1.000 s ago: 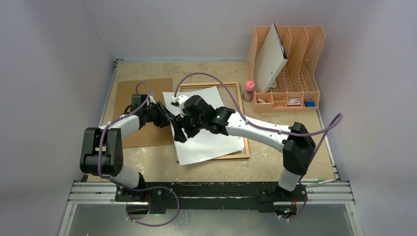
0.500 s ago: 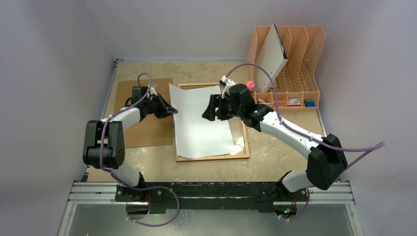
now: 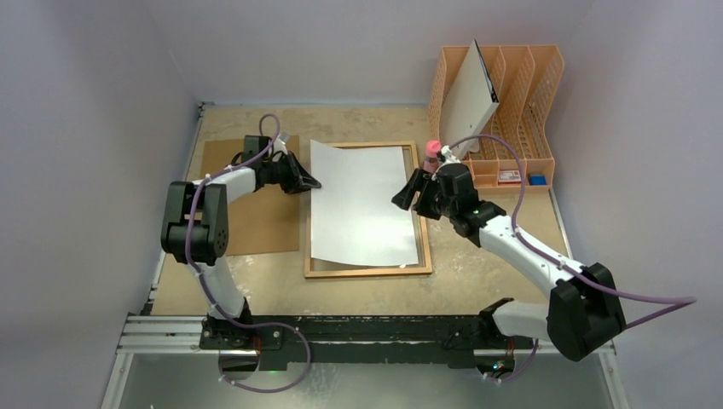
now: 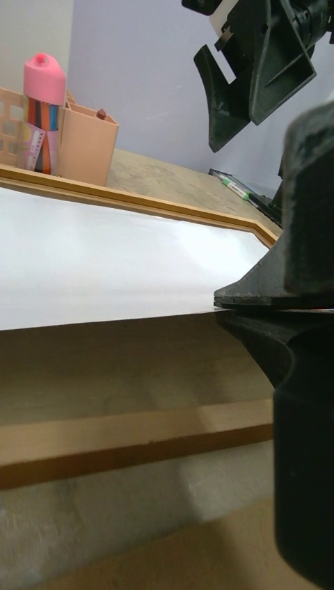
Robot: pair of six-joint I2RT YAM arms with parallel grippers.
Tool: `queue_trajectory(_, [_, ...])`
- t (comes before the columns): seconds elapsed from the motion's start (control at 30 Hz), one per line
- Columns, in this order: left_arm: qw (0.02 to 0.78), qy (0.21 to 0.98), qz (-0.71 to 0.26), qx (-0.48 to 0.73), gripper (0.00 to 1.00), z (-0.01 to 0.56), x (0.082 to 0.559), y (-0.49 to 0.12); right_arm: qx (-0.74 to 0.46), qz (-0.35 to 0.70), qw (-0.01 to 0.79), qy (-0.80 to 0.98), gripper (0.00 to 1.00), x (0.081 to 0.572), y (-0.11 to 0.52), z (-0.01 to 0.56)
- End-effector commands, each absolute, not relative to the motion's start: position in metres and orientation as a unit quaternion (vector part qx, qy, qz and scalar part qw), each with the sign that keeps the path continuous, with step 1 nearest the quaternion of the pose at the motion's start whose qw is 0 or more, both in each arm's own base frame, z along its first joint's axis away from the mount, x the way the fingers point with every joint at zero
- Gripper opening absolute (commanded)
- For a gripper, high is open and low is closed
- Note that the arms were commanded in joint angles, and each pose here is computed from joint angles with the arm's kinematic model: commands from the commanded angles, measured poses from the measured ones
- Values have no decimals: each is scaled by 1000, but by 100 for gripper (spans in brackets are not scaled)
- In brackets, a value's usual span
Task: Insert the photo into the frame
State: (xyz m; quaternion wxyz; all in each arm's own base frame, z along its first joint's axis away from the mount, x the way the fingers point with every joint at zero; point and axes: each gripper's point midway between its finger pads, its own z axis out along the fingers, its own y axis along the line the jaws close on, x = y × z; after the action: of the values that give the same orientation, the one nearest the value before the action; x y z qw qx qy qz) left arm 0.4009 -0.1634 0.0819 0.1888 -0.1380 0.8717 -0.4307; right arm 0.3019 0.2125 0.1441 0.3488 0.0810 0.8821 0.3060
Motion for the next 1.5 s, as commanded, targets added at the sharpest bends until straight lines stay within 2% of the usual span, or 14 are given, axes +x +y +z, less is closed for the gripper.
queue_trajectory(0.0, [213,862,-452,-84,0,108,411,-179,144,291,375,868,72,310,191,146])
queue_trajectory(0.23, [217,864,-447,-75,0,114,419,-182,194,264,371,869,72,310,165,130])
queue_trajectory(0.53, [211,846,-468,-143,0,98,417,-190,212,256,365,869,72,306,157,119])
queue_trajectory(0.83, [199,860,-455,-115,1,86,408,-205,213,267,354,871,71,306,162,111])
queue_trajectory(1.0, [205,868,-437,-113,15,84,410,-201,210,267,356,871,71,306,161,110])
queue_trajectory(1.33, [218,896,-369,-114,55,89,411,-182,208,269,353,872,71,303,161,106])
queue_trajectory(1.47, [226,915,-313,-114,62,89,411,-166,208,267,352,873,71,304,161,105])
